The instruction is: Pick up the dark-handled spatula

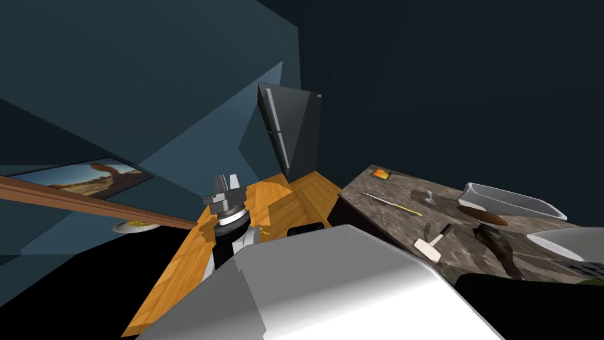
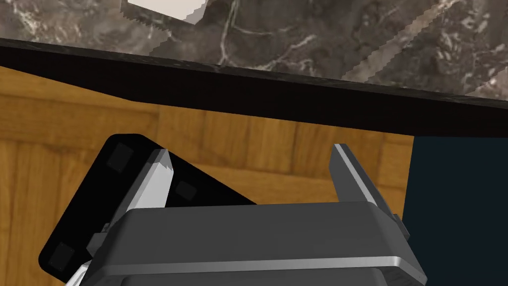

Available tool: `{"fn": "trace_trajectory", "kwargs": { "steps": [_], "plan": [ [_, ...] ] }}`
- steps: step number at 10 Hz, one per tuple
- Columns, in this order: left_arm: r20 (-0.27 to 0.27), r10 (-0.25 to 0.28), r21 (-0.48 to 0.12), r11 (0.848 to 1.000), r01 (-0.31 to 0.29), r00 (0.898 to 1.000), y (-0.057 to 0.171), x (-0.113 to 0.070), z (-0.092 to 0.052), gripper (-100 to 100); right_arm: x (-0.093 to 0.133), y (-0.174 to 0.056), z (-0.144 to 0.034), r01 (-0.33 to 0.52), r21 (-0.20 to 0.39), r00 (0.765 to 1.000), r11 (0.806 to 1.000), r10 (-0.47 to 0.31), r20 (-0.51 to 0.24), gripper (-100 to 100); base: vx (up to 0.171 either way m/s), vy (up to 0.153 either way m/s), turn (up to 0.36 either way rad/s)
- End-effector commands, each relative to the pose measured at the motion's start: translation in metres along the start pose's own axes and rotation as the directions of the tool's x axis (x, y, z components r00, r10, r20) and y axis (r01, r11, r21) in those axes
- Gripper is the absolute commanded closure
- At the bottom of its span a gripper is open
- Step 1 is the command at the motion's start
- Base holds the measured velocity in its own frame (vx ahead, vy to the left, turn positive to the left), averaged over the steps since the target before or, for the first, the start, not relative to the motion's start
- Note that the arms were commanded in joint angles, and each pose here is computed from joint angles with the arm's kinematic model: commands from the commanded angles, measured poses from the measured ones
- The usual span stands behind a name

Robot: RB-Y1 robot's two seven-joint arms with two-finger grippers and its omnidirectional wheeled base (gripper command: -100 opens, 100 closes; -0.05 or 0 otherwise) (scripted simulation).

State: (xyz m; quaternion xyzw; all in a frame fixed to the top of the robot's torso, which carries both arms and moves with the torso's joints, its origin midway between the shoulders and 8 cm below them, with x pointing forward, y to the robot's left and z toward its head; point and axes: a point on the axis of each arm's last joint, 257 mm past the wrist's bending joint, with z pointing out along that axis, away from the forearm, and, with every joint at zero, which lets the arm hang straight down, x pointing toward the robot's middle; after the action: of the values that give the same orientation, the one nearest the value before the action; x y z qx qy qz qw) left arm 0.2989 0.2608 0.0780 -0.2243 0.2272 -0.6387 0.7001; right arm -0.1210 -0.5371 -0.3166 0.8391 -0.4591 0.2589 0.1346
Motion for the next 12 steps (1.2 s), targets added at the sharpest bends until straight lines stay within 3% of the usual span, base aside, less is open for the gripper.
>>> {"fn": "trace_trajectory", "kwargs": {
  "steps": [1, 9, 12],
  "plan": [
    [0.000, 0.000, 0.000, 1.000, 0.000, 1.000, 0.000, 0.000, 0.000, 0, -0.004, 0.014, -0.008, -0.049, -0.024, 0.998, 0.998, 0.050, 0.026, -100, 0.012, -0.024, 0.448],
    [0.000, 0.000, 0.000, 1.000, 0.000, 1.000, 0.000, 0.000, 0.000, 0, -0.011, 0.038, -0.022, -0.262, -0.080, 0.962, 0.962, 0.267, 0.058, -100, 0.008, -0.032, 0.126],
    [0.000, 0.000, 0.000, 1.000, 0.000, 1.000, 0.000, 0.000, 0.000, 0, -0.017, 0.055, -0.034, -0.360, -0.127, 0.926, 0.924, 0.370, 0.076, -100, 0.005, -0.063, 0.230]
  ]
}}
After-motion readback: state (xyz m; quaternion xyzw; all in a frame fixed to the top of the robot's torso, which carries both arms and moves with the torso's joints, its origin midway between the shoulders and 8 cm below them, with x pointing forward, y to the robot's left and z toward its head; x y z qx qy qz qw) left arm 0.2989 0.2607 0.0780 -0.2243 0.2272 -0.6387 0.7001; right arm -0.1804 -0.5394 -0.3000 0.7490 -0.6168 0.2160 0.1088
